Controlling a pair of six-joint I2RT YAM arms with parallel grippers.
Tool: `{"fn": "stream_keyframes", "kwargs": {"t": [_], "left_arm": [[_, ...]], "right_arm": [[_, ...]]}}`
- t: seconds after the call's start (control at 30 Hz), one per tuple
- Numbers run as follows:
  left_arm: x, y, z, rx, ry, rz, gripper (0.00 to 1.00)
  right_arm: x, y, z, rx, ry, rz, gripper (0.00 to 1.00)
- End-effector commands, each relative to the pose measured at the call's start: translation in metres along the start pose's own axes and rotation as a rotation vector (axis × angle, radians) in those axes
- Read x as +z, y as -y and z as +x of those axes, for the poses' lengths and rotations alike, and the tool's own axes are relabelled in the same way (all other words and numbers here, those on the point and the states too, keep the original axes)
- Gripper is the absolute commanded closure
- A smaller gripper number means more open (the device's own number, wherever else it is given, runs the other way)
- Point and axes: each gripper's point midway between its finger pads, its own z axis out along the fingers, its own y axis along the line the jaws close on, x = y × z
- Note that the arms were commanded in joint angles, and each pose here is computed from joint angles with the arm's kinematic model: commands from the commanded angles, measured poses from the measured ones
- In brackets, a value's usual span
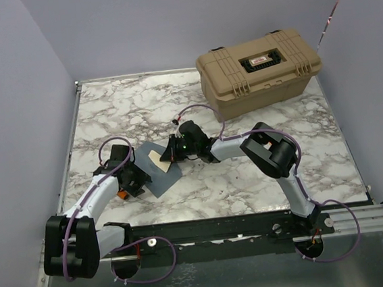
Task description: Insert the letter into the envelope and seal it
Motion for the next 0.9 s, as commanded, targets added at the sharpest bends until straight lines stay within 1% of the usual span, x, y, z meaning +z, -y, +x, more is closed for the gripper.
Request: {"fn": "stream_keyframes", "kwargs": {"t": [0.0, 0.33, 0.53, 0.6, 0.7, 0.73, 0.8, 0.87], "left_arm": [[0.005, 0.004, 0.005, -0.026, -0.030, 0.030, 0.53], [0.006, 0.025, -0.001, -0.010, -0.038, 0.091, 0.54], [0.008, 0.024, 0.000, -0.011, -0.037, 0.097, 0.54], [0.007, 0.024, 0.000, -0.011, -0.035, 0.098, 0.54], [0.006, 0.024, 0.000, -0.005, -0.031, 0.101, 0.53], [0.006, 0.024, -0.001, 0.001, -0.031, 0.101, 0.53], [0.004, 0.025, -0.002, 0.015, -0.028, 0.098, 0.52], [0.002, 0.026, -0.004, 0.034, -0.021, 0.096, 0.50]], "right_arm": [[0.006, -0.001, -0.002, 0.050, 0.050, -0.004, 1.00], [0.016, -0.008, 0.022, 0.007, -0.019, -0.028, 1.00], [0.009, -0.009, 0.011, -0.051, 0.009, 0.009, 0.99], [0.002, -0.017, -0.002, -0.087, 0.024, 0.022, 0.88], [-0.008, -0.021, -0.012, -0.118, 0.012, 0.063, 0.62], [-0.011, -0.022, -0.015, -0.126, 0.003, 0.073, 0.55], [-0.015, -0.018, -0.018, -0.141, -0.018, 0.113, 0.47], [-0.018, -0.013, -0.018, -0.156, -0.036, 0.156, 0.43]]}}
